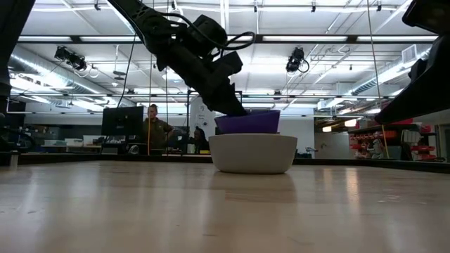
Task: Nest bowls inside each other
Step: Stack the dark blue bowl on top of the blue bowl, then return to Home Position
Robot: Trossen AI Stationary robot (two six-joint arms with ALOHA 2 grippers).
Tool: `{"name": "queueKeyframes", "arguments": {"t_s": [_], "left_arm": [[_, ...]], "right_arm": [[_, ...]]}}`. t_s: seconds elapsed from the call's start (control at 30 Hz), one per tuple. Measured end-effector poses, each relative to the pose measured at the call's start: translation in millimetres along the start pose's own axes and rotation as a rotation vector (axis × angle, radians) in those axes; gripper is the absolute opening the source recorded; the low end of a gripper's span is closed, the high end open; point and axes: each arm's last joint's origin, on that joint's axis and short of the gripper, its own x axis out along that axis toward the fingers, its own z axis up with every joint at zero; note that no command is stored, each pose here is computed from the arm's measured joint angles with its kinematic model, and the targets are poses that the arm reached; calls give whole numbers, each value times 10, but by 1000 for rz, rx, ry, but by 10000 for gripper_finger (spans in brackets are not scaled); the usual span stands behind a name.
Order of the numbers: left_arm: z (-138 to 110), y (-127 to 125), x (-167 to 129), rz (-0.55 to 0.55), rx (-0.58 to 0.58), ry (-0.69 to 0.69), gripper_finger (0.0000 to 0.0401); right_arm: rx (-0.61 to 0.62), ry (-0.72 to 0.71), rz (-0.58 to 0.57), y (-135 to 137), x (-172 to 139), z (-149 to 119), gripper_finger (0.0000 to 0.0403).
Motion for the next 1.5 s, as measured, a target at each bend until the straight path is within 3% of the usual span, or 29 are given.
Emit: {"name": "queueKeyframes", "arguments": {"t_s": [0.43, 0.7, 0.97, 1.13, 1.5], "left_arm": [[-61, -22, -3, -58, -8, 60, 5], [-239, 1, 308, -95, -27, 106, 5], [-120, -16, 330, -101, -6, 98, 13], [-74, -15, 298, -101, 36, 80, 74], [-30, -46, 282, -137, 41, 54, 282]], "right_arm": [[-1, 1, -1, -1, 1, 0, 87], [1, 7, 3, 0, 1, -1, 85], [5, 7, 3, -1, 0, -3, 86], [6, 7, 2, -1, 0, -3, 89], [6, 7, 3, 0, 0, -3, 110]]}}
